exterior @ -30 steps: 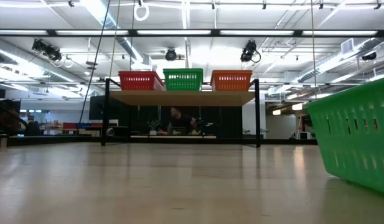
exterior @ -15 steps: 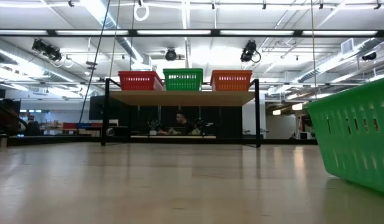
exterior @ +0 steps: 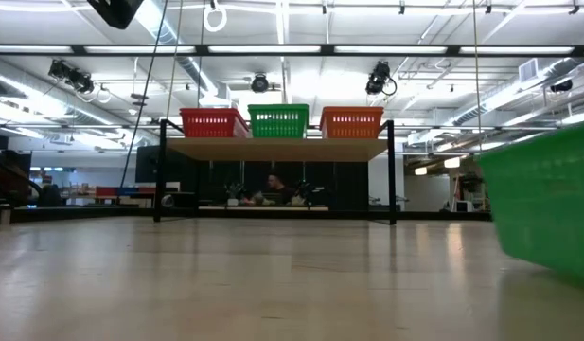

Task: Stack baskets on shelf by color
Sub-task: Stack the green basket on top of the green basket on the shelf

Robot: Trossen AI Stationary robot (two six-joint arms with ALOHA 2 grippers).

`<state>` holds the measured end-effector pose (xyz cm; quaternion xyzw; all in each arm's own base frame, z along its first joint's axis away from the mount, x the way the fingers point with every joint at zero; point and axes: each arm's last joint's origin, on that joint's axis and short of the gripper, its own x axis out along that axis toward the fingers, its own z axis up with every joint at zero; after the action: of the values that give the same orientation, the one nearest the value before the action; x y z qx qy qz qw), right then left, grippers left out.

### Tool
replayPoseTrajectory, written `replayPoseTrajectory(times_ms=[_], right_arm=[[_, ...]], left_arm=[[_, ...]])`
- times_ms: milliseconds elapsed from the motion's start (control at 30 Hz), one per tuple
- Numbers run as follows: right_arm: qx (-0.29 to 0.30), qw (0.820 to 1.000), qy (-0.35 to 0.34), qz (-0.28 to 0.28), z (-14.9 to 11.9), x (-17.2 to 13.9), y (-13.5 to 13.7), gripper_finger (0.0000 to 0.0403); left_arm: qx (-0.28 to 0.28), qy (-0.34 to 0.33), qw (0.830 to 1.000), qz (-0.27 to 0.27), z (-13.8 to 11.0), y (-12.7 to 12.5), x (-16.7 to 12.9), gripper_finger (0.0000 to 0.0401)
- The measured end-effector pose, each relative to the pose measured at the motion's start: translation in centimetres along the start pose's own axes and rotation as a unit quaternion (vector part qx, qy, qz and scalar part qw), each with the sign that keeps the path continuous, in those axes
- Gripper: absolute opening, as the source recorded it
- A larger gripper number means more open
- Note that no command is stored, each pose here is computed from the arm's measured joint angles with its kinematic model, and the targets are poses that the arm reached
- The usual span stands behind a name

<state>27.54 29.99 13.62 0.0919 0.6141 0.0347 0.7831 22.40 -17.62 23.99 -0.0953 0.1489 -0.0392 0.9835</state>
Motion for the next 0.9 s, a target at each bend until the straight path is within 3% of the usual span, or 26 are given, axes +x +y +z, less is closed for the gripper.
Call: replayPoseTrajectory(times_ms=[233,400,533,700,900], right_arm=[[-0.042,0.999,-0.013,-0.031,0.7,-0.6,-0.8,0.0012],[-0.059,0.997,0.011,-0.05,1.7,-1.9,-2.6,0.0021],[-0.075,0.996,0.002,-0.055,3.3,-5.2,-4.6,0.0008],[-0.101,0.989,-0.064,-0.09,5.8,-10.8,-8.4,0.0012],[-0.112,0.974,-0.16,-0.112,8.0,-17.7,-13.7,0.001]], left_arm=[[-0.016,0.0,1.0,-0.006,-0.2,-0.3,-0.1,0.0075],[-0.013,-0.001,1.0,-0.01,-0.2,-0.5,-0.2,0.0075],[-0.011,-0.004,1.0,-0.009,-0.1,-0.4,-0.1,0.0075],[0.021,-0.017,1.0,-0.005,0.4,-0.1,0.0,0.0075],[0.046,-0.079,0.996,-0.01,2.4,0.3,-0.4,0.0075]])
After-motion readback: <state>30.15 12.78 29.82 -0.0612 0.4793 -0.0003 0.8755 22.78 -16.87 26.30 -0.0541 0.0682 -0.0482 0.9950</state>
